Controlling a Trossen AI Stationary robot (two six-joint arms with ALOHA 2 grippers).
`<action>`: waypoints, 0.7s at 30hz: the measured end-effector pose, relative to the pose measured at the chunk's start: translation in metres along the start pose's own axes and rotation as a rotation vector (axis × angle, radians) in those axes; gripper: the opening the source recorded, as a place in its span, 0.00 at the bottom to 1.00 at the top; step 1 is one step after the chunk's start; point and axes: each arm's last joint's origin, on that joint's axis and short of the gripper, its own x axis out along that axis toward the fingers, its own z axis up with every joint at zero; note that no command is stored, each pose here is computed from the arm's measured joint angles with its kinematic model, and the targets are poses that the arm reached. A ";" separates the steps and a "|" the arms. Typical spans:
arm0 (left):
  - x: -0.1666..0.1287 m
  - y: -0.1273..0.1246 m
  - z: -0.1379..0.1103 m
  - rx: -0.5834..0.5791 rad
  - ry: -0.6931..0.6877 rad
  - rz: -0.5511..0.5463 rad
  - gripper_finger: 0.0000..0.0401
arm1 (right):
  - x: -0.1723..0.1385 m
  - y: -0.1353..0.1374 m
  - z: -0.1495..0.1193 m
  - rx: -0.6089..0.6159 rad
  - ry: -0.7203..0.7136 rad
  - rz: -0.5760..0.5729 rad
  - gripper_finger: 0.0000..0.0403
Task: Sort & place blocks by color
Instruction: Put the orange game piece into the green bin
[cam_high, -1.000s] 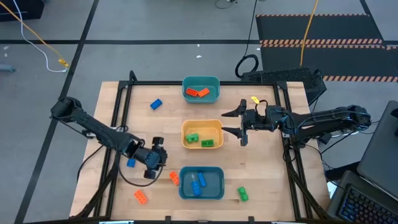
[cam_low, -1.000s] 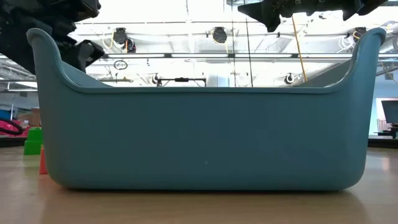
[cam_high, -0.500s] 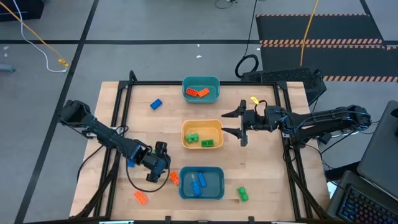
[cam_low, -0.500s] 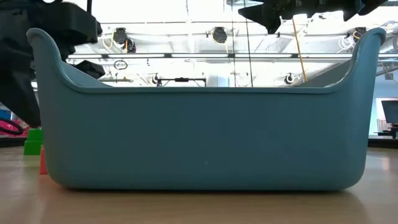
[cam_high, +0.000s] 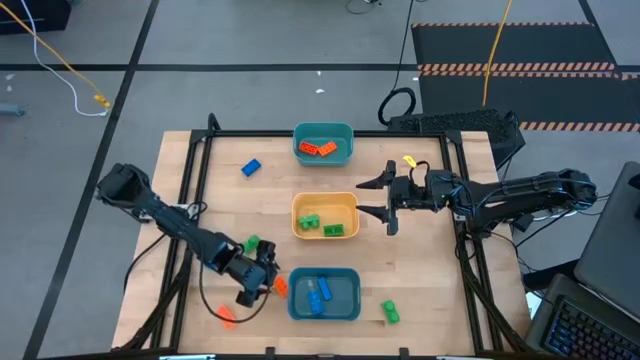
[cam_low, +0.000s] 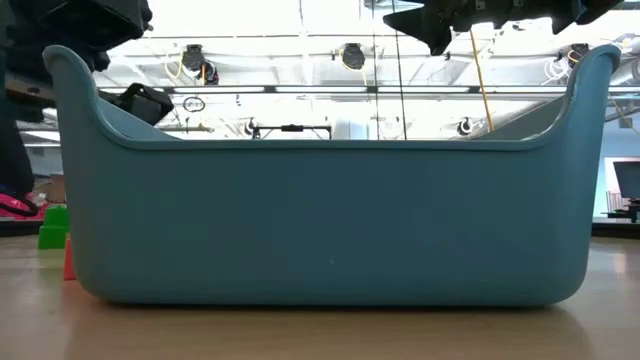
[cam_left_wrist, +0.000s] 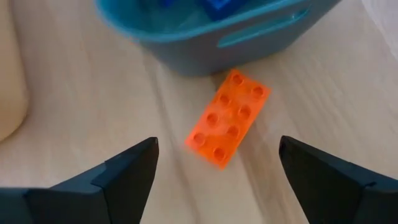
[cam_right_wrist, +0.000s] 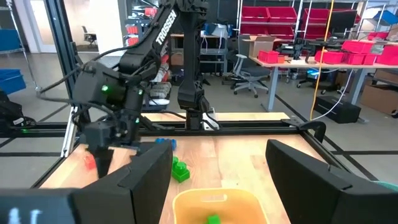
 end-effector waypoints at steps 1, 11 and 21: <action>0.005 -0.001 0.000 0.001 -0.003 -0.001 0.82 | 0.000 0.000 0.000 0.000 0.000 0.000 0.62; 0.037 -0.008 -0.006 0.033 0.024 -0.003 0.82 | 0.000 0.000 0.000 0.001 0.002 0.000 0.62; 0.043 -0.009 -0.006 0.013 0.019 -0.007 0.82 | 0.000 0.000 -0.001 0.007 0.007 0.001 0.62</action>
